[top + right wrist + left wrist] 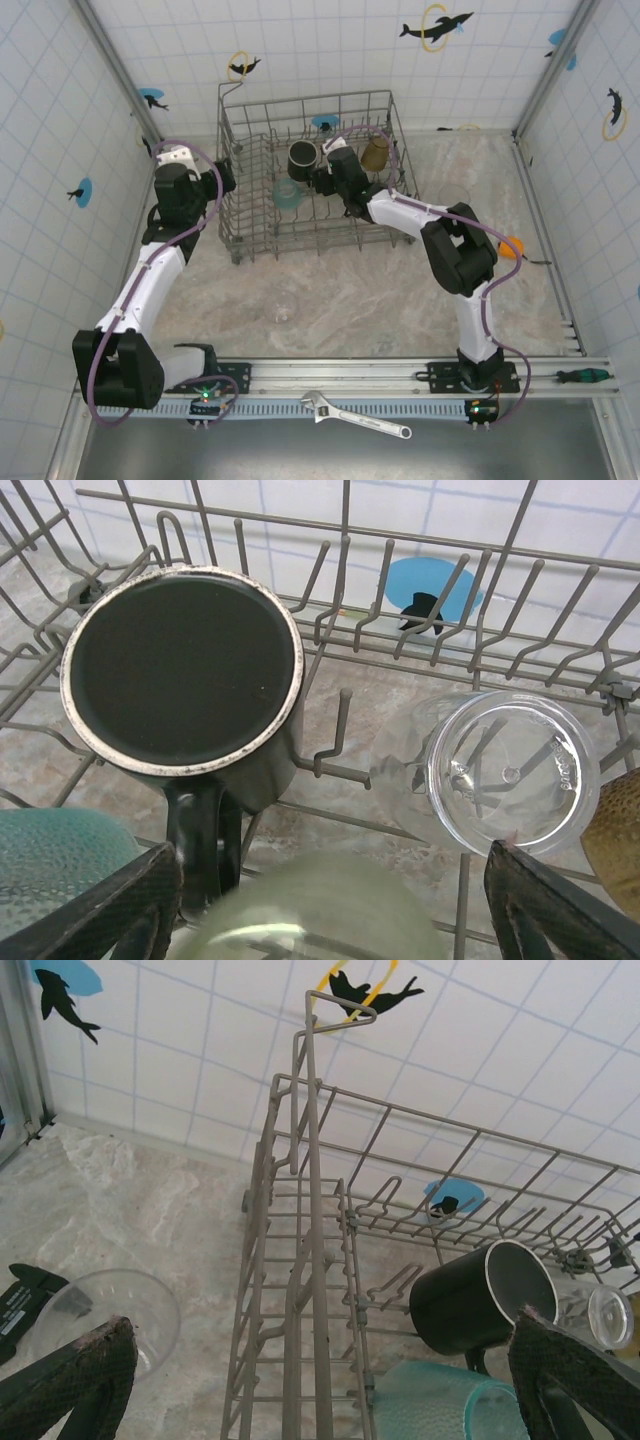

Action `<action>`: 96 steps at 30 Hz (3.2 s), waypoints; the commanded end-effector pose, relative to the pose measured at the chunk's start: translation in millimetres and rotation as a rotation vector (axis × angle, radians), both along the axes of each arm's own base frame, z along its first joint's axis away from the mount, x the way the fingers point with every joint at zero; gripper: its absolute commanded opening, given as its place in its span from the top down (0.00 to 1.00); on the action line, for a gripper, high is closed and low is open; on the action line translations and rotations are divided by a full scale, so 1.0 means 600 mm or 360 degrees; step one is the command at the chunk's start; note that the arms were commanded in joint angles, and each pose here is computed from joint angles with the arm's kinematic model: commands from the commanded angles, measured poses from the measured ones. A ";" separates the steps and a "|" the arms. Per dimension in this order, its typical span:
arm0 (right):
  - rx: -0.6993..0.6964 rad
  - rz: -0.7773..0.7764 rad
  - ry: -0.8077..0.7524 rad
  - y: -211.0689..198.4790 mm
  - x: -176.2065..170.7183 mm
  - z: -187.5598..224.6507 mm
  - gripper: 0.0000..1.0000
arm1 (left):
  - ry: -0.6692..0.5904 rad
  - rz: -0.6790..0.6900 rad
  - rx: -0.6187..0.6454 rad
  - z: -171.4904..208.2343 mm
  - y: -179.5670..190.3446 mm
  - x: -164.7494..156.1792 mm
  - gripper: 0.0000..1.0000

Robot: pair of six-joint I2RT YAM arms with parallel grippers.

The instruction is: Load the cups into the dish rack

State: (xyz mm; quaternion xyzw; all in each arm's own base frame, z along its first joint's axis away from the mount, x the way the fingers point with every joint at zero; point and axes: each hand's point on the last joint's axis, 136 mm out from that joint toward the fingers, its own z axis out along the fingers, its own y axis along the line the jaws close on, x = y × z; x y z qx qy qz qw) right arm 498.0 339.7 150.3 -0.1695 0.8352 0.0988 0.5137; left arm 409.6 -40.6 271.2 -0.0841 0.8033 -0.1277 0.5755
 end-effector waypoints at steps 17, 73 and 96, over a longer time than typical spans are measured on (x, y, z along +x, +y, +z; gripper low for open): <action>0.0174 -0.0048 0.0035 -0.015 -0.025 0.058 0.06 | -0.0006 0.0008 -0.0068 -0.002 0.009 0.006 0.03; 0.0261 -0.0176 0.0024 -0.260 -0.271 0.130 0.00 | 0.0483 0.0823 -0.0468 -0.169 0.222 0.015 0.05; 0.0400 -0.0227 -0.0002 -0.290 -0.309 0.145 0.00 | 0.0480 0.0622 -0.0635 -0.242 0.196 0.092 0.22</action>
